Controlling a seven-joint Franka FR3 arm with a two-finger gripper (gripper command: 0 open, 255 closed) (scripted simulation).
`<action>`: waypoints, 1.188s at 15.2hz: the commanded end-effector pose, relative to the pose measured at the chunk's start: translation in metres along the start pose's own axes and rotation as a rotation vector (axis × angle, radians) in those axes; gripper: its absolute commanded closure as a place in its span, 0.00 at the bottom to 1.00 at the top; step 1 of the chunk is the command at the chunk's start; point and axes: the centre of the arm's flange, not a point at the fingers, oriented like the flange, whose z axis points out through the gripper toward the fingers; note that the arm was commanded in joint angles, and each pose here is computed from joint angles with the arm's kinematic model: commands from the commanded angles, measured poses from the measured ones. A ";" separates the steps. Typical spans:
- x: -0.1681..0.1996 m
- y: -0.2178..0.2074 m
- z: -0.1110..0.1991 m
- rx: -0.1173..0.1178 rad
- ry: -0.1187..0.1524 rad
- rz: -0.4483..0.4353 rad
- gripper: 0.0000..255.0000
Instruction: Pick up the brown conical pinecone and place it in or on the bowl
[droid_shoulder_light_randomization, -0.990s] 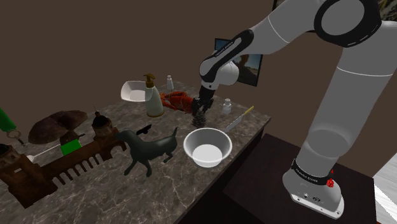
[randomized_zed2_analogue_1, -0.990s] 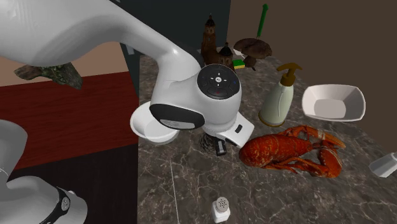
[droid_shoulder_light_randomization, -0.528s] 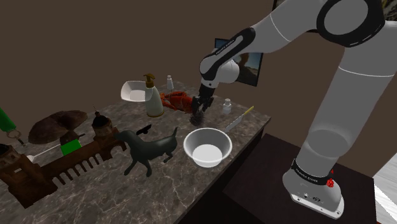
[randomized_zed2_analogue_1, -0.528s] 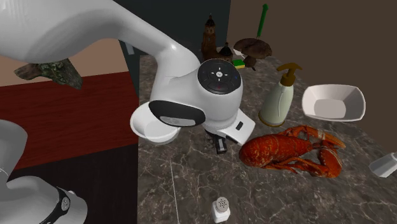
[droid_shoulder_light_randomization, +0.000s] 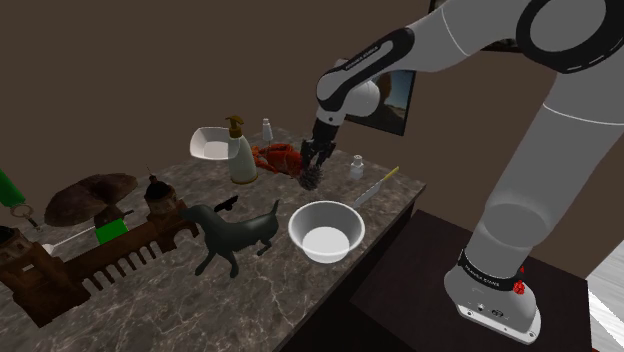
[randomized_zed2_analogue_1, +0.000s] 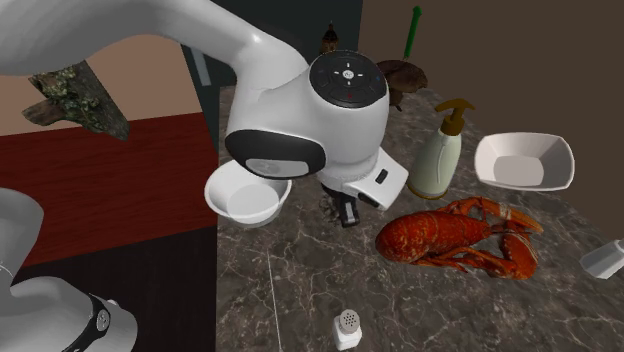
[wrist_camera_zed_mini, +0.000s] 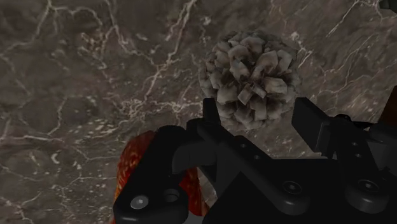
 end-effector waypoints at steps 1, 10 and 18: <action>0.001 -0.003 -0.009 0.000 0.000 0.000 1.00; 0.008 -0.019 -0.053 0.000 0.000 0.000 1.00; 0.013 -0.032 -0.091 0.000 0.000 0.000 1.00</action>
